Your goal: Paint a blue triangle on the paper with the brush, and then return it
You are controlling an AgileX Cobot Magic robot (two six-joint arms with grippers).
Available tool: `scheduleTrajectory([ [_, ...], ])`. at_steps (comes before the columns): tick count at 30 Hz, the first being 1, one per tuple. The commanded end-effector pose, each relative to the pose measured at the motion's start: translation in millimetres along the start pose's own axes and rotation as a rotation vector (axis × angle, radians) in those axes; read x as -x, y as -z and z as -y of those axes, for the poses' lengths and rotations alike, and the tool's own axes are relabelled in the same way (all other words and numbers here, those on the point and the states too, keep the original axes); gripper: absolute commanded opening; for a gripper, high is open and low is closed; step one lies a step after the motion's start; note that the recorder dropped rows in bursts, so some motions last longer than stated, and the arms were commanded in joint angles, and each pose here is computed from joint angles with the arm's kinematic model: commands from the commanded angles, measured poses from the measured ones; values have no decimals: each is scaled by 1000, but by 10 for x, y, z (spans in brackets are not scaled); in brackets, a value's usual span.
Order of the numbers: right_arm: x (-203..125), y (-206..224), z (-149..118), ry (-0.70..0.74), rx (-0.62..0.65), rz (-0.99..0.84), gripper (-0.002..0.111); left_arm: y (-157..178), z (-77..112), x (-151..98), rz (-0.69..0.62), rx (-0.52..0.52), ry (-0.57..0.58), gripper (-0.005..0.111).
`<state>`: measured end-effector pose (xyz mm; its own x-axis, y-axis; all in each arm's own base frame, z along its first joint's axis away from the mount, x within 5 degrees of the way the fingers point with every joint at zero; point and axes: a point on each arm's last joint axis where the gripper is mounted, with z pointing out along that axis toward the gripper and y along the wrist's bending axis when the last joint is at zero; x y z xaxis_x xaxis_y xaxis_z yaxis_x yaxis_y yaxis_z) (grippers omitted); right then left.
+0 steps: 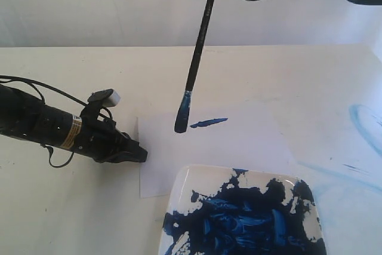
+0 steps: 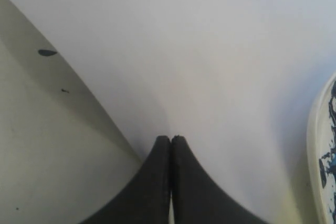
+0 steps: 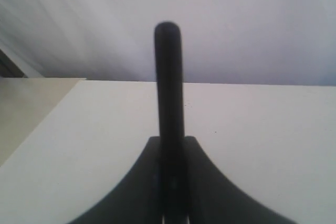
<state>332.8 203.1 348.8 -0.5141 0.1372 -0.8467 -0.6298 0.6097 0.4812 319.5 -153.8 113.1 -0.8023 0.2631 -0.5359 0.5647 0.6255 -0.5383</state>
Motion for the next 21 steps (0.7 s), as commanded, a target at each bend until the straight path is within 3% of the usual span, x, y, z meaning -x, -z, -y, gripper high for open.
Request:
scheduleTrajectory([
  [1,109,39,-20,-30,-13,40,0,-7,-29,-16,-11,37,-18,0],
  [9,123,37,-27,58,-30,19,0,-7,-29,-16,-11,37,-18,0],
  [14,185,45,-64,-78,10,84,0,-7,-29,-16,-11,37,-18,0],
  [21,182,51,-106,70,102,174,0,-7,-29,-16,-11,37,-18,0],
])
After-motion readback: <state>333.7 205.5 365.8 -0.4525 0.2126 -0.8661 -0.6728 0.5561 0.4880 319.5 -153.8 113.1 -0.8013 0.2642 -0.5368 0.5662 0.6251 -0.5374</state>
